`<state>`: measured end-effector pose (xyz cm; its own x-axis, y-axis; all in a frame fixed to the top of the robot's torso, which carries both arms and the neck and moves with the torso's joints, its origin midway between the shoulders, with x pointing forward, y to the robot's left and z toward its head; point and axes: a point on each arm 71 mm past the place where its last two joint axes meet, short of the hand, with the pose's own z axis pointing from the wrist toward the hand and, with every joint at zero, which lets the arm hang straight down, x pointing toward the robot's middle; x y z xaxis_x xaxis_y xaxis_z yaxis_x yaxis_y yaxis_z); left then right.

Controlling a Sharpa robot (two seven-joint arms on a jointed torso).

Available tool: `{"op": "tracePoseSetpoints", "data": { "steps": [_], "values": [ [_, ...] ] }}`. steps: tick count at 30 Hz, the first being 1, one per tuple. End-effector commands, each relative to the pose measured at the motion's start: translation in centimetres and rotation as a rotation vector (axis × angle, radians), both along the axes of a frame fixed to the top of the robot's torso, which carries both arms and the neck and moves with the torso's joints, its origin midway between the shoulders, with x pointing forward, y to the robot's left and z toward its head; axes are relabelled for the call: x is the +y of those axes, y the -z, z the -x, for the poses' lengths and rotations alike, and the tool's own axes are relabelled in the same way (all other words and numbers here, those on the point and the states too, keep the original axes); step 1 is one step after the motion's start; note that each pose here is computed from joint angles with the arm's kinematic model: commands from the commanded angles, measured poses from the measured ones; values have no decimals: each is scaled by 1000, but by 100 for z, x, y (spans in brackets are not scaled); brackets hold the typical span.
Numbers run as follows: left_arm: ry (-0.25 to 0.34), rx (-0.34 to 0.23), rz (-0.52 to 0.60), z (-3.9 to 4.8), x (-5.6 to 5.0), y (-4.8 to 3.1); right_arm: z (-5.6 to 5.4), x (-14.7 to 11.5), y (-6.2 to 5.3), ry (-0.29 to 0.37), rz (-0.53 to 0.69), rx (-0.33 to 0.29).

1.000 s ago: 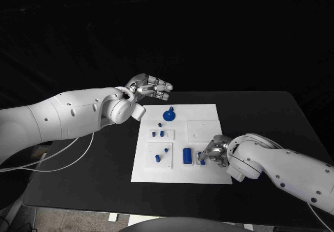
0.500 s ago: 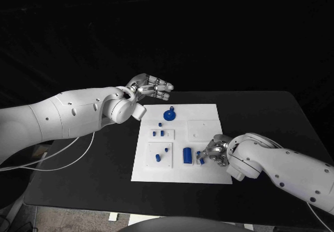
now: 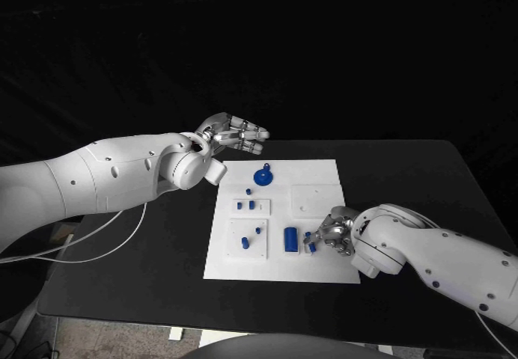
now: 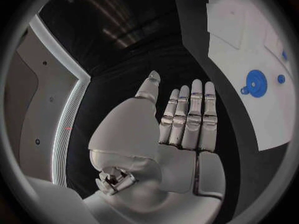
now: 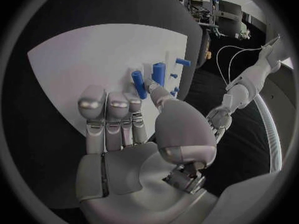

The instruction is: Assemble the parts on the task board

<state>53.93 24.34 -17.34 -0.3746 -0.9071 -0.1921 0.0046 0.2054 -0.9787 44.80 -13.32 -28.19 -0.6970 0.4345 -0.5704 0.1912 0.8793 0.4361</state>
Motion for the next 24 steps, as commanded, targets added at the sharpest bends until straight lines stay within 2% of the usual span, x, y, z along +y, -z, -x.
{"op": "tracePoseSetpoints", "data": {
  "steps": [1, 24],
  "values": [
    [11, -1, -1, 0, -15, -10, 21, 37, 6, -32, 15, 1],
    [-1, -3, -8, -24, 21, -5, 56, 40, -14, -60, 28, 1]
  ]
}}
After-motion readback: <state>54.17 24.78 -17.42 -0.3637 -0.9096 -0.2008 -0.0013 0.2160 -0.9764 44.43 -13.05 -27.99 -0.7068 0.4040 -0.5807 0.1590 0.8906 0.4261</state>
